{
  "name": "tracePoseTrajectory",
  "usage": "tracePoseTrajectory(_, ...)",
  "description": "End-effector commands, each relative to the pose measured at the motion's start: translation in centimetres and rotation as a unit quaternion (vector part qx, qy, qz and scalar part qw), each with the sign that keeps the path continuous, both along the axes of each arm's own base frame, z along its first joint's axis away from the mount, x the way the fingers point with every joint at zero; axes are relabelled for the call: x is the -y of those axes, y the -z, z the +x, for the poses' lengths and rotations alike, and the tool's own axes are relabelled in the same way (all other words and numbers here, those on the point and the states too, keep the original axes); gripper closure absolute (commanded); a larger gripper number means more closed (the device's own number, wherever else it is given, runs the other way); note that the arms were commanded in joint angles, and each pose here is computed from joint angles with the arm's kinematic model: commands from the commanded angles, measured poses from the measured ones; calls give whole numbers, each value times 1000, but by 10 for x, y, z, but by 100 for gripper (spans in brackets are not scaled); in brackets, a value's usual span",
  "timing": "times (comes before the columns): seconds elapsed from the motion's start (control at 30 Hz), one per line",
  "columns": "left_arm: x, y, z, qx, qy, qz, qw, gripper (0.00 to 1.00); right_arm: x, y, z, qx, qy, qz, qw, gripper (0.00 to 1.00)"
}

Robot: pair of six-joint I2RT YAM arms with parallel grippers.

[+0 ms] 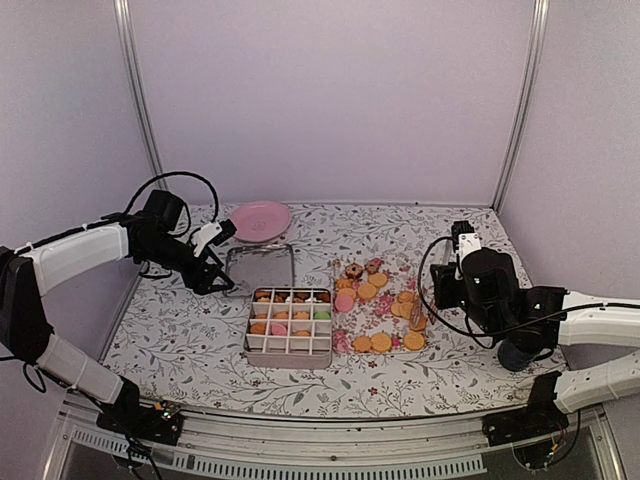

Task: Pack the cookies
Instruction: Pick up the fake cookies from the plate.

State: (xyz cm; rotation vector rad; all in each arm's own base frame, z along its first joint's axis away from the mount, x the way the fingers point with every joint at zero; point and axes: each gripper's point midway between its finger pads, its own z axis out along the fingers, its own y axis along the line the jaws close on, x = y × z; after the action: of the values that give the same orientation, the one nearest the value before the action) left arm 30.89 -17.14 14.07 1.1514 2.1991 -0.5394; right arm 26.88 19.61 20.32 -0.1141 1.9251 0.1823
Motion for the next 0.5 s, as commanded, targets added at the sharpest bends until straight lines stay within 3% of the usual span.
tracePoseTrajectory(0.0,-1,-5,3,2,0,-5,1000,25,10,-14,7,24,22,8,999,65)
tracePoseTrajectory(0.3,-1,-5,1,3,0,-6,1000,25,-1,-5,10,19,-5,24,1000,66)
tracePoseTrajectory(0.47,-2,-6,1,6,0,-5,1000,25,-4,1,11,12,-7,20,1000,72)
